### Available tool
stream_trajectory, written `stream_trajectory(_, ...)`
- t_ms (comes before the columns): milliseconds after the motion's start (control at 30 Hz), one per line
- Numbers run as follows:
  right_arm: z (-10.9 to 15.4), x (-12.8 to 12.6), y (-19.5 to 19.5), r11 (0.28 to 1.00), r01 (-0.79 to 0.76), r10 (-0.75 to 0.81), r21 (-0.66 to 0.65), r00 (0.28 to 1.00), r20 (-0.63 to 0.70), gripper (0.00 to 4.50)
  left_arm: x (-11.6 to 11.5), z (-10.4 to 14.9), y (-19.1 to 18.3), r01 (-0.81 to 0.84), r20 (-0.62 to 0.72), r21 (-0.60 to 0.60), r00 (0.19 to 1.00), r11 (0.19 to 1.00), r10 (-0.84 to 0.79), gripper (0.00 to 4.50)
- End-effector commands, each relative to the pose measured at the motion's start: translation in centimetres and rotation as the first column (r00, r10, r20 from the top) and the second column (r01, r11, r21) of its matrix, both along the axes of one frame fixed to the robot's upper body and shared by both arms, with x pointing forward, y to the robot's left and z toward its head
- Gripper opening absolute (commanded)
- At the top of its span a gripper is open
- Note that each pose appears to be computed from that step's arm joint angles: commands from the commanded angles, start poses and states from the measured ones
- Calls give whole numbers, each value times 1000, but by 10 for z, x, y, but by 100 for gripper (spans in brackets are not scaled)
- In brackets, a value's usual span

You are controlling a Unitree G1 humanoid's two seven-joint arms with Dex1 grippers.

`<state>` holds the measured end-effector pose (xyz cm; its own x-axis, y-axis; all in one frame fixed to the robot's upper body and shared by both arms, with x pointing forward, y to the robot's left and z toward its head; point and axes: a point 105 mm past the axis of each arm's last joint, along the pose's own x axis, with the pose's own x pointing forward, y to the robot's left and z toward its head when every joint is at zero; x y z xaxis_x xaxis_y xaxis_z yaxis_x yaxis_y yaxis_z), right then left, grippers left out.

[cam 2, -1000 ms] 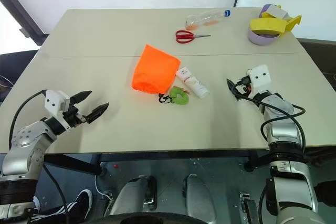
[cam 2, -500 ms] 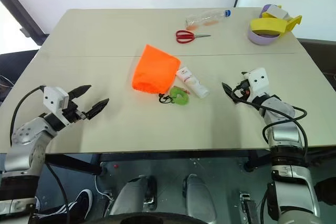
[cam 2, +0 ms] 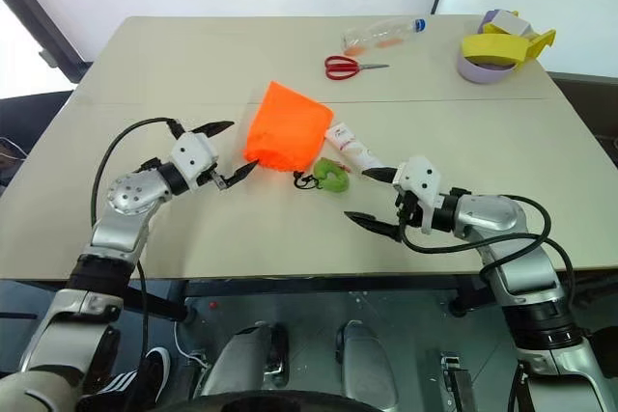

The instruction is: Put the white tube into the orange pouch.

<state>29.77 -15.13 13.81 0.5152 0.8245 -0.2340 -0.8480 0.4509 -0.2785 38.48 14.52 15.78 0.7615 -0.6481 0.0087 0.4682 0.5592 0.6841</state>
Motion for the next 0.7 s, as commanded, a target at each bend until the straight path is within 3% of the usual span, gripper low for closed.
stream_trajectory(33,16,4,-3,1000,22,-22,8,997,76,446,9,8,-8,-14,75,52,997,999,10,449)
stream_trajectory(200,14,5,-3,999,36,-37,4,996,86,446,17,-1,-24,-13,92,81,996,997,6,449)
stream_trajectory(333,13,6,-6,999,53,-52,-4,994,92,446,12,10,-37,46,138,53,989,998,-53,449)
stream_trajectory(533,9,3,-8,998,60,-59,-11,994,90,446,-6,33,-26,109,187,-3,977,994,-107,449)
stream_trajectory(700,9,4,-6,998,59,-58,-4,993,98,446,-25,-3,-29,177,130,186,970,966,-203,449)
